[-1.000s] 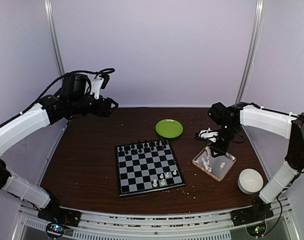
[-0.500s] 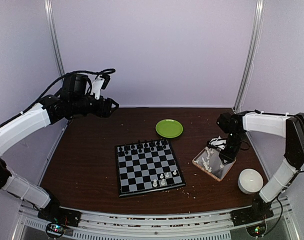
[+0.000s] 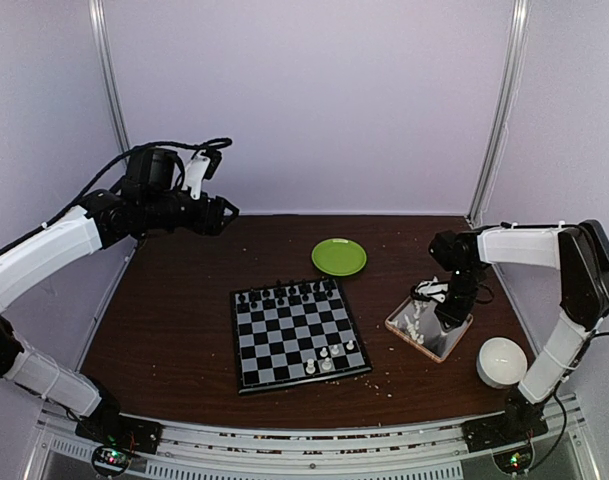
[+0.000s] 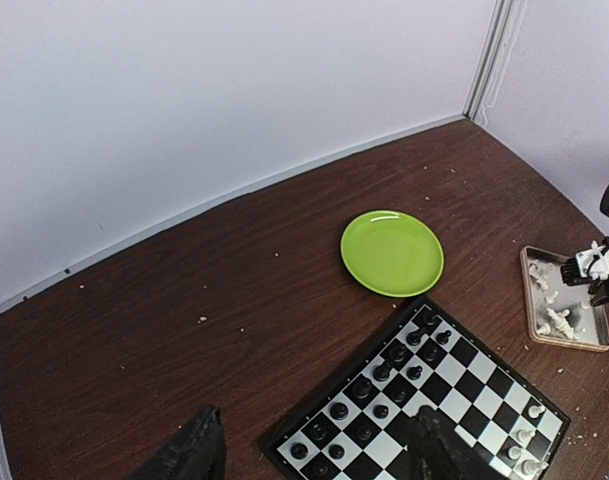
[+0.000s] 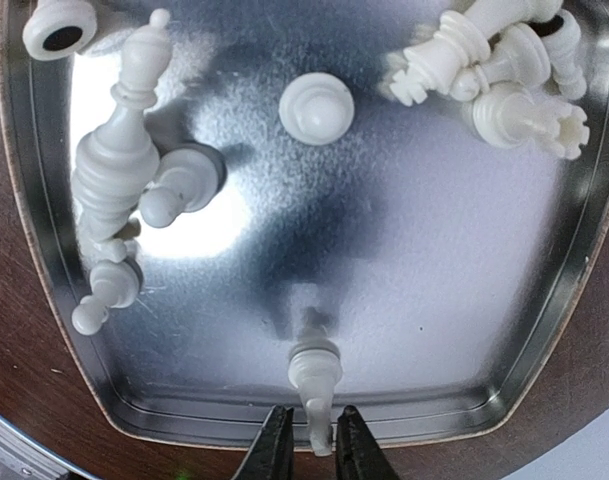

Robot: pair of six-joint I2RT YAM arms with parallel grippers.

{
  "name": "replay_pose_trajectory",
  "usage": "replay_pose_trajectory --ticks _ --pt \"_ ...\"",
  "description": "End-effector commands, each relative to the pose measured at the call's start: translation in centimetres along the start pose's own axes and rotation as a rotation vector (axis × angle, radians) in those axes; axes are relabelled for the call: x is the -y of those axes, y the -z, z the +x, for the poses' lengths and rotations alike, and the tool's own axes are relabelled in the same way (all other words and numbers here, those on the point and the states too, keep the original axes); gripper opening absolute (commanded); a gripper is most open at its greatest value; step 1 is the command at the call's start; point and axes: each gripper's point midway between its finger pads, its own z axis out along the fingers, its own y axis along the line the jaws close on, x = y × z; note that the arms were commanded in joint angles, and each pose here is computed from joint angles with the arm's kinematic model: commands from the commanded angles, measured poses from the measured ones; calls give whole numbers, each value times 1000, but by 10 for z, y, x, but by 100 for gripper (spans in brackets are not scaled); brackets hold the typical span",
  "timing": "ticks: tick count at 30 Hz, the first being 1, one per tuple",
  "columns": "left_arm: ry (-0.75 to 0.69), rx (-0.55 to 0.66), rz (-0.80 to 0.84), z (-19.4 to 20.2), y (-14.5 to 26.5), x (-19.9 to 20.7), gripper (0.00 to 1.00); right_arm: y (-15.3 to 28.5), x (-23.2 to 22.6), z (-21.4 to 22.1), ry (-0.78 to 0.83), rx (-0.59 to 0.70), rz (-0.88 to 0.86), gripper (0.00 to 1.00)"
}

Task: Set up the chess pieces on the board
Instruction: Pick up the knight from the storage box, then place the knight at g1.

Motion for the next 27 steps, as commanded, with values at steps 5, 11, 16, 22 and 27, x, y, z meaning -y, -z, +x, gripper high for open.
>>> replay_pose_trajectory --ticks 5,11,16,22,27 --pt "3 53 12 -21 5 1 64 0 2 -1 -21 11 -13 9" --pt "3 53 15 -21 6 1 64 1 -5 -2 -20 17 -51 1" --pt "4 51 18 -20 5 2 64 14 -29 -10 8 71 -186 0" --pt "4 47 17 -19 4 2 64 18 -39 -17 7 87 -264 0" --pt "3 45 13 -19 3 1 64 34 -37 -24 7 133 -260 0"
